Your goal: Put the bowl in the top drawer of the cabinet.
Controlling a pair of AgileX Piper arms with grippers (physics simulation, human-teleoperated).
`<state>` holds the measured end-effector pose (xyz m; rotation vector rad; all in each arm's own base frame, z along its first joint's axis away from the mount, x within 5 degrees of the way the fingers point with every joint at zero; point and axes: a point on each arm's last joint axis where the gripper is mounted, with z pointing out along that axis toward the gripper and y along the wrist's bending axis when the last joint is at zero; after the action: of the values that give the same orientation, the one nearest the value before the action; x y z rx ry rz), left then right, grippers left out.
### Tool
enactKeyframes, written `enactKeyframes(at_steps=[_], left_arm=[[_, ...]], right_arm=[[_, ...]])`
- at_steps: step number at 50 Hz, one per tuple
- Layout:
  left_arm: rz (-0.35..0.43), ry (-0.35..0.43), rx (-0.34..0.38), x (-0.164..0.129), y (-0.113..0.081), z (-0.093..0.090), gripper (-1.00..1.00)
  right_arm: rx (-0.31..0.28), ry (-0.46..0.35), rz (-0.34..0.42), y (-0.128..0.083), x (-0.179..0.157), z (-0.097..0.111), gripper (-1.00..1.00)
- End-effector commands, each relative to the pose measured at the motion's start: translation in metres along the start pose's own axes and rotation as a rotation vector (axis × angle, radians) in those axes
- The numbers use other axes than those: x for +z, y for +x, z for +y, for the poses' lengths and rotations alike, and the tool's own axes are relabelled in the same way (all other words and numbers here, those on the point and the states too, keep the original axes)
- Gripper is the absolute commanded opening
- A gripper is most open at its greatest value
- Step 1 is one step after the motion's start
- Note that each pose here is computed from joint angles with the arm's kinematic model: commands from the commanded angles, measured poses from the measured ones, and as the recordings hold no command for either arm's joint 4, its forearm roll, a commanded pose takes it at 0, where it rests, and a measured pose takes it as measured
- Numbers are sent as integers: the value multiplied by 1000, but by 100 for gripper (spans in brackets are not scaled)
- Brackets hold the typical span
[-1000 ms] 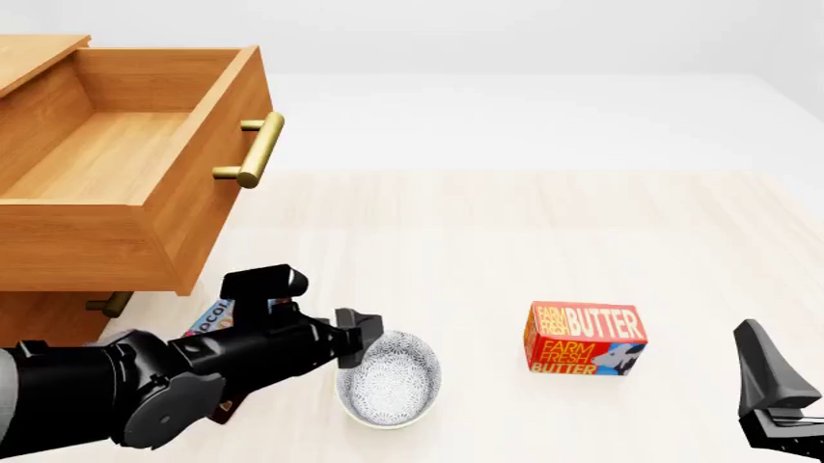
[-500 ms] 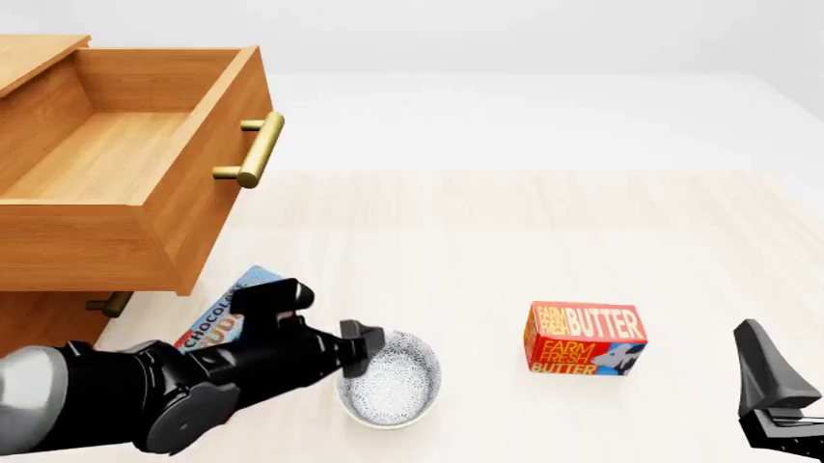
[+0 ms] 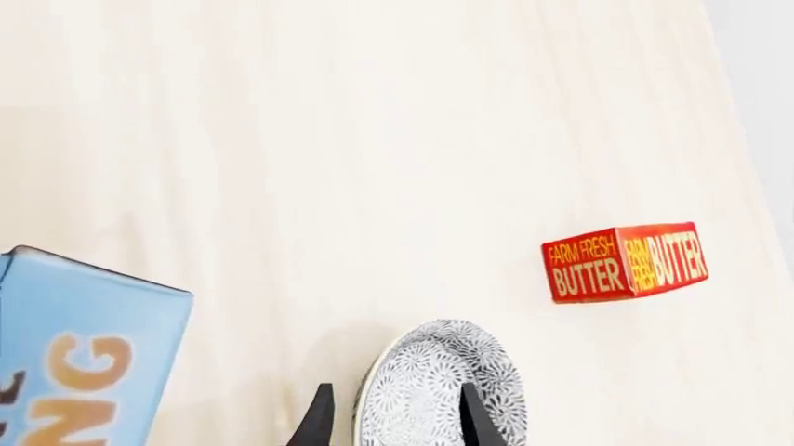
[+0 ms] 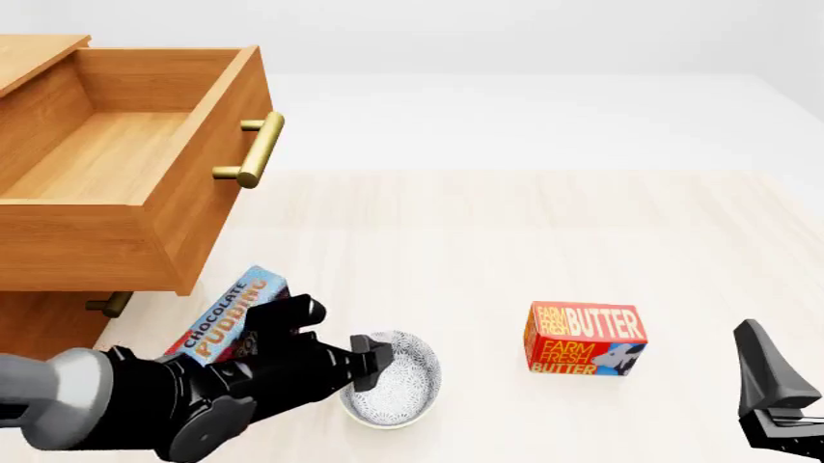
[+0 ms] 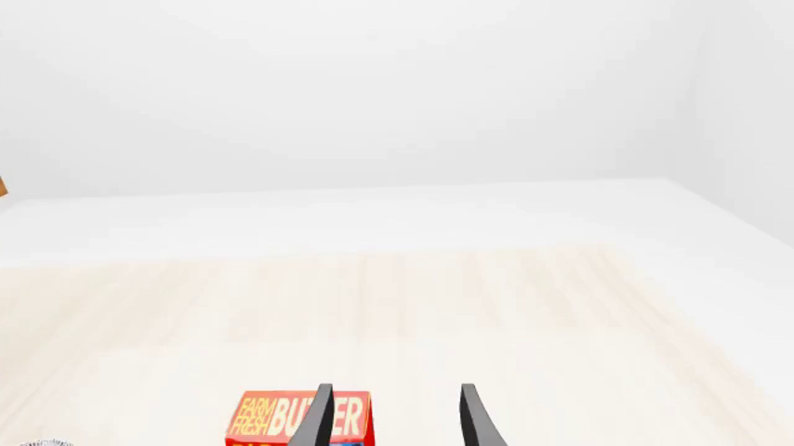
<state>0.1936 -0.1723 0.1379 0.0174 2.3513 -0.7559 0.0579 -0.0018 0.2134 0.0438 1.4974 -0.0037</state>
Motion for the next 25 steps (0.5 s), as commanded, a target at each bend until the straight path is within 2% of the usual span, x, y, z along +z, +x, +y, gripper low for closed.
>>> enactKeyframes(at_steps=[1,16,17,25], left_arm=[[19,-4,-19,8,8,3,100],[34,-21,-21,16,12,8,100],[34,-17,-27,16,14,7,-100],[16,-12,5,10,6,5,-100]], right_arm=[[0,0,0,0,0,0,100],[0,0,0,0,0,0,100],[0,0,0,0,0,0,100],[0,0,0,0,0,0,100]])
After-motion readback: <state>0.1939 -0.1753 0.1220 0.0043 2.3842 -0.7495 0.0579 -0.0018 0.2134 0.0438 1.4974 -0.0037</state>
